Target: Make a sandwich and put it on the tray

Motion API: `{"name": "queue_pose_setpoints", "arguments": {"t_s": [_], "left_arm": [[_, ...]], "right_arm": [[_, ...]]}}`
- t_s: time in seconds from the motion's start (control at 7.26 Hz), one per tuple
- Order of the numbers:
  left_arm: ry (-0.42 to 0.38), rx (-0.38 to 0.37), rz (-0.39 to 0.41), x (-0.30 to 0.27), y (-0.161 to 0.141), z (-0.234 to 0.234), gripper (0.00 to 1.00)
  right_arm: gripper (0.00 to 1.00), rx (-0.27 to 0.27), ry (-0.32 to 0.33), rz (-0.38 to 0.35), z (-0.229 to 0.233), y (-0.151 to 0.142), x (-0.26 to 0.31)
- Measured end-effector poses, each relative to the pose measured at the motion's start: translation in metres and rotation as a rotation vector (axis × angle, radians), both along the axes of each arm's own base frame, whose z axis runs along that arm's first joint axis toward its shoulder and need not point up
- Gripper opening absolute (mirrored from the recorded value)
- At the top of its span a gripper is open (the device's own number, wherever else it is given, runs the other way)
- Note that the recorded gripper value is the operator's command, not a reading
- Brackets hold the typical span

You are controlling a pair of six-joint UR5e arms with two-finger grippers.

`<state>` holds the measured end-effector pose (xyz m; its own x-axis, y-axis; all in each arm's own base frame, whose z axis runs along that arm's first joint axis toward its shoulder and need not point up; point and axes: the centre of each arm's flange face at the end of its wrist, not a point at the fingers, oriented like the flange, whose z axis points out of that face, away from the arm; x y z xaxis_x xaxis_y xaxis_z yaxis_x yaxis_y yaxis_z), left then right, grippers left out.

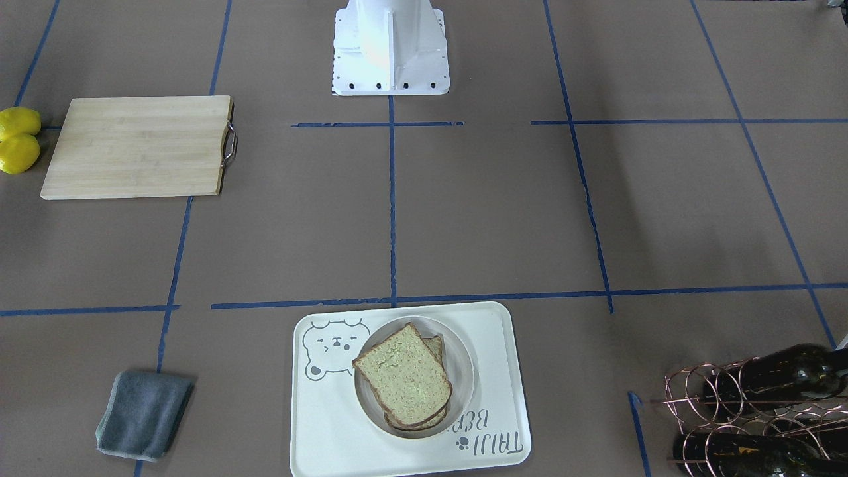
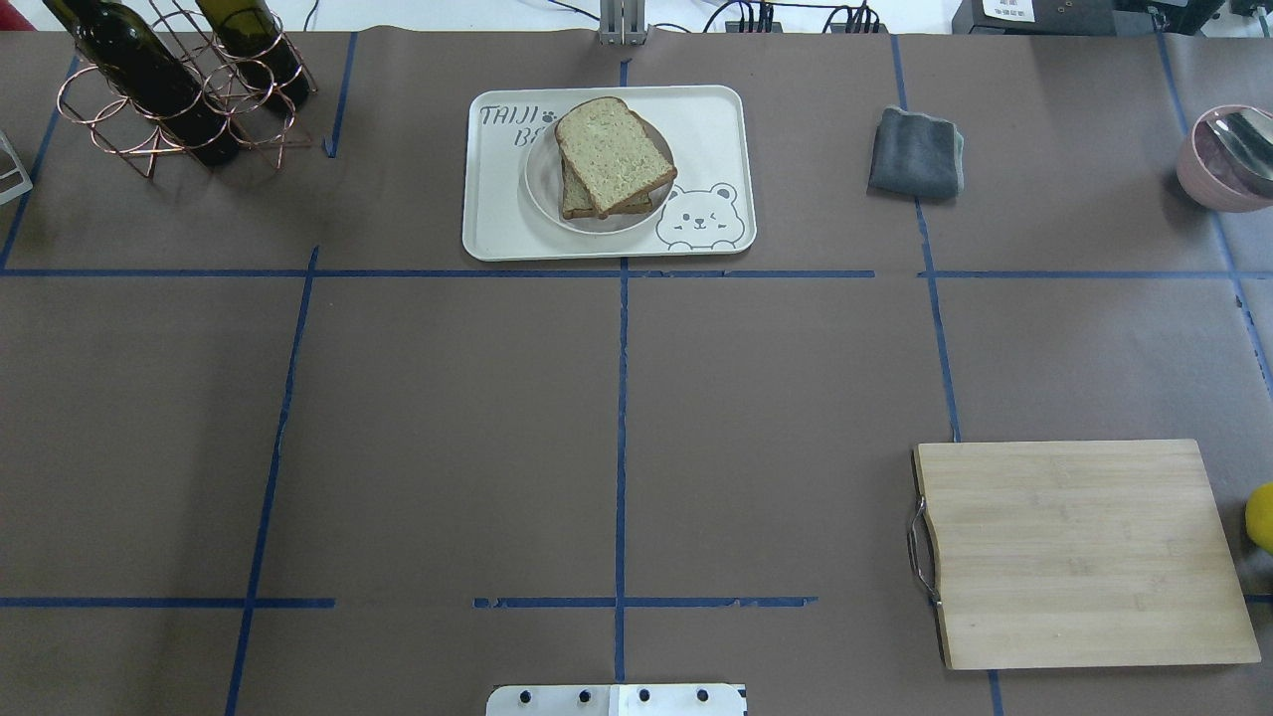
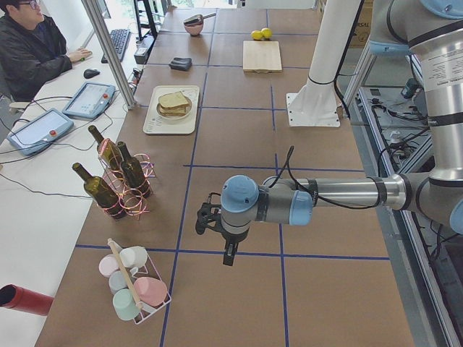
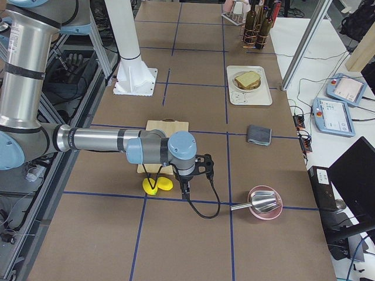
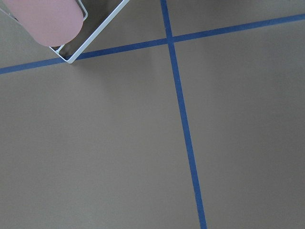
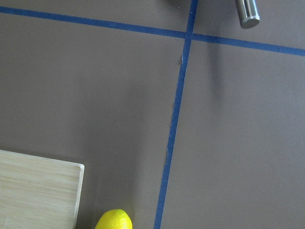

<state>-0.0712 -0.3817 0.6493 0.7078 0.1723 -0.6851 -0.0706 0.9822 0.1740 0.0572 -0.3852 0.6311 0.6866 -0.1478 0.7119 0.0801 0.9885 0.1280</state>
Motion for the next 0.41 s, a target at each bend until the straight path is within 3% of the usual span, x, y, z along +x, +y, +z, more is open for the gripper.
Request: {"name": "queue_pose_setpoints", "arguments": {"t_s": [0.41], "left_arm": [[0.001,-0.001,-0.001,-0.0001,0.0006,0.0000,1.00]], "right_arm": [[1.00,0.006,0.000,0.002,-0.0021,-0.0054,0.0002]]}}
